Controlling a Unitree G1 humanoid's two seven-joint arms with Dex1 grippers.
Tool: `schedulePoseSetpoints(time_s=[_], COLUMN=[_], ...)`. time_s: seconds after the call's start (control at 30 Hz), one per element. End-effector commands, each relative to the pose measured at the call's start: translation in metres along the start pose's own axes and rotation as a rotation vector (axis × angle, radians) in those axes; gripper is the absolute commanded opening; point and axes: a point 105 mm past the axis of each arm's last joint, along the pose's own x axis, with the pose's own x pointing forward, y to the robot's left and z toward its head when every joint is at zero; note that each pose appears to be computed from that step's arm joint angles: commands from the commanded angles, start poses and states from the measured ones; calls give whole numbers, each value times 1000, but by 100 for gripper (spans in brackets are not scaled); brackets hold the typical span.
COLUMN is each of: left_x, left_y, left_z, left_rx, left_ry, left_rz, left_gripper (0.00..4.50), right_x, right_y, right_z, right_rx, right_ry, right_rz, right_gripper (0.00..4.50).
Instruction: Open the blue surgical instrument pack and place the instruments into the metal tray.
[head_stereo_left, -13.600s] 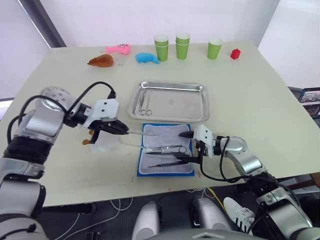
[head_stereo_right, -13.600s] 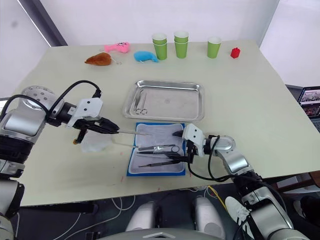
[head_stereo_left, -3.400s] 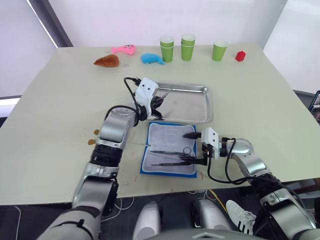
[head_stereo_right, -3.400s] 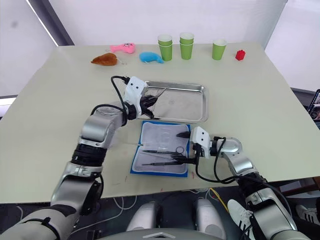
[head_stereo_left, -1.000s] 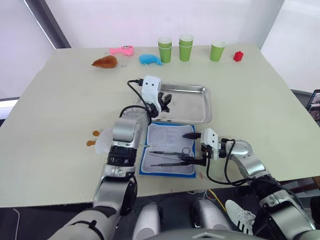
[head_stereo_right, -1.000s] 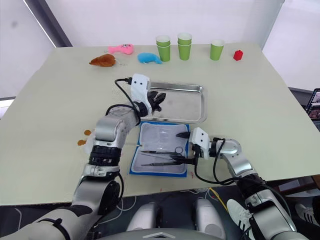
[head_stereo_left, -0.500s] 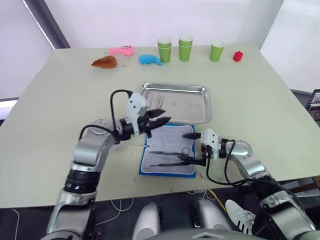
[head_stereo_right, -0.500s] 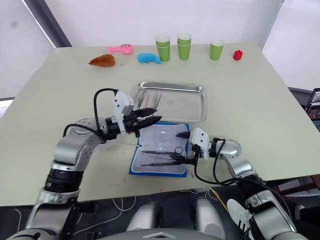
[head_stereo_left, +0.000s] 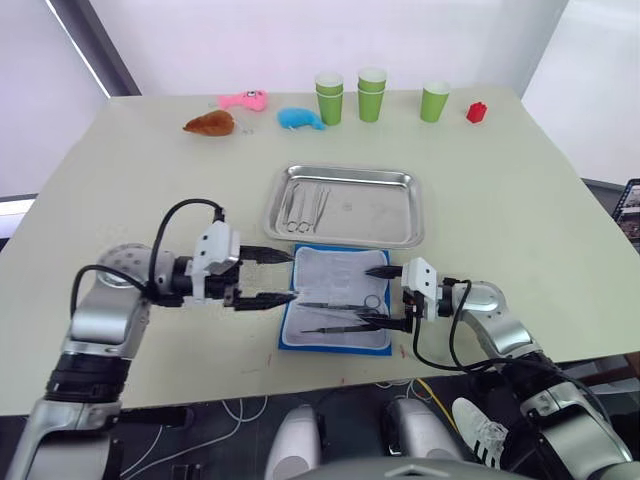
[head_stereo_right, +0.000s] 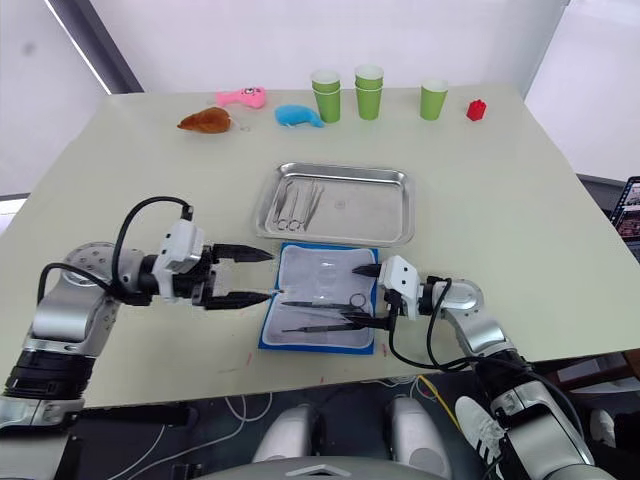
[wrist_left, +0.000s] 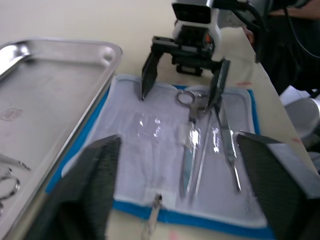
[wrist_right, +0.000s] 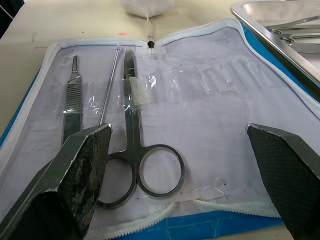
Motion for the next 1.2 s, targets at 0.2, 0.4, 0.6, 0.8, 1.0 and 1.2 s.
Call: schedulePoseSetpoints(time_s=[0.2, 0.4, 0.6, 0.8, 1.0, 1.2], left_x=[-7, 0, 12, 23, 36, 50], left_y=[-8, -12, -16, -21, -22, -19], left_z=[-2, -8, -14, -17, -23, -32], left_rx=[73, 64, 53, 38, 17, 17], left_ry=[-21, -43, -72, -100, -126, -135], left_rz=[-58, -72, -82, -99, -111, -129], left_gripper=[444, 444, 444, 444, 444, 444], right_x=[-15, -23, -30, -39, -58, -79], right_y=[25, 16, 4, -6, -7, 6], right_z=[-39, -17, 16, 42, 62, 85], right_rx=[92, 35, -20, -77, -112, -93], right_ry=[145, 101, 28, -40, -73, -138], right_rz=[45, 21, -1, -31, -36, -41], right_gripper=[450, 450, 450, 450, 450, 450])
